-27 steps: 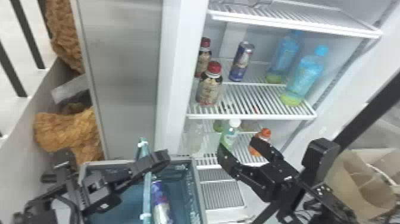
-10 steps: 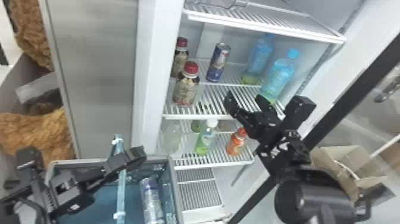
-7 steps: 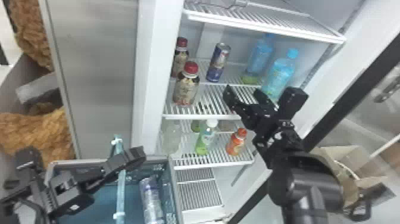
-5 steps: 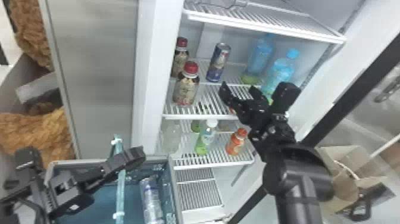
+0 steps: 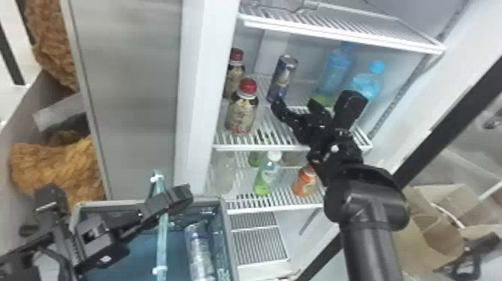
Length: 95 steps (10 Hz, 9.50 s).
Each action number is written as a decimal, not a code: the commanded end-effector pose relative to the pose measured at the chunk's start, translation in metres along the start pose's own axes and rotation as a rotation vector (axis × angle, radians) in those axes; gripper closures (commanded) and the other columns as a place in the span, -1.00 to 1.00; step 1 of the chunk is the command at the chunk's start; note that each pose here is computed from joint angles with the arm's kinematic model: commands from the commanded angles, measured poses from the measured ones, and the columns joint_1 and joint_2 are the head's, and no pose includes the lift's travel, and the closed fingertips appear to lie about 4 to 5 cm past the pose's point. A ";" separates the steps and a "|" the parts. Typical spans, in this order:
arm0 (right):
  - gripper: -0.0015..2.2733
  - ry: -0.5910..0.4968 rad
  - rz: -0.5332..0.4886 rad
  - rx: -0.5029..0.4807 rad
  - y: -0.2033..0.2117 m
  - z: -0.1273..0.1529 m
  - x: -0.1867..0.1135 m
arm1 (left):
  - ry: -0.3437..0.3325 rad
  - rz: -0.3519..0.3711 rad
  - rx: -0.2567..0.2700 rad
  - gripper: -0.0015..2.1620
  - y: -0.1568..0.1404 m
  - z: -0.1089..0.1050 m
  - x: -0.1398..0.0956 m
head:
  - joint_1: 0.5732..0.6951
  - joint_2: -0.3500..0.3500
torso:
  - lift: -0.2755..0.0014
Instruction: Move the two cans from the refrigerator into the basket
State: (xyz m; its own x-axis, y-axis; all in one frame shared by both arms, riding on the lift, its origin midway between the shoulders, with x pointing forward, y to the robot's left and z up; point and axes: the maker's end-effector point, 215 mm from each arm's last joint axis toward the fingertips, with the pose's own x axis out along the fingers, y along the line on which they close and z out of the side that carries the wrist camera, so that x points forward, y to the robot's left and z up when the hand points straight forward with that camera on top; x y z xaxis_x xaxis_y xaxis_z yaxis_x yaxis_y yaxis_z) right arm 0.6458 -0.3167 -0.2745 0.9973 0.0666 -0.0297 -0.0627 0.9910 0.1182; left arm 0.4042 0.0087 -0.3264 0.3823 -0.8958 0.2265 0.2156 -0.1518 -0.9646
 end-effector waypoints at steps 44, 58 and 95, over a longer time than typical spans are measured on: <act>0.12 0.130 -0.012 -0.132 0.016 0.023 -0.089 | -0.007 0.004 -0.027 0.10 0.006 -0.006 -0.004 | 1.00 -0.95 | 0.77; 0.12 0.476 0.295 0.098 0.145 -0.094 -0.239 | -0.008 0.009 -0.036 0.10 0.010 -0.009 -0.007 | 1.00 -0.77 | 0.77; -0.89 0.063 0.051 -0.036 -0.009 -0.036 -0.396 | -0.031 0.044 -0.083 0.10 0.030 -0.028 -0.033 | 1.00 -1.00 | 0.77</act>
State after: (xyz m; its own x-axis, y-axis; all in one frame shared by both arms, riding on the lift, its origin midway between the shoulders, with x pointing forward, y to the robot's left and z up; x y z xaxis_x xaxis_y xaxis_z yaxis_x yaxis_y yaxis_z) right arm 0.2513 -0.3458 -0.3014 0.9885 0.1252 -0.0844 -0.1168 0.9883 0.0985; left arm 0.3729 0.0210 -0.3671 0.4168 -0.8897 0.1862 0.1228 -0.1479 -0.9814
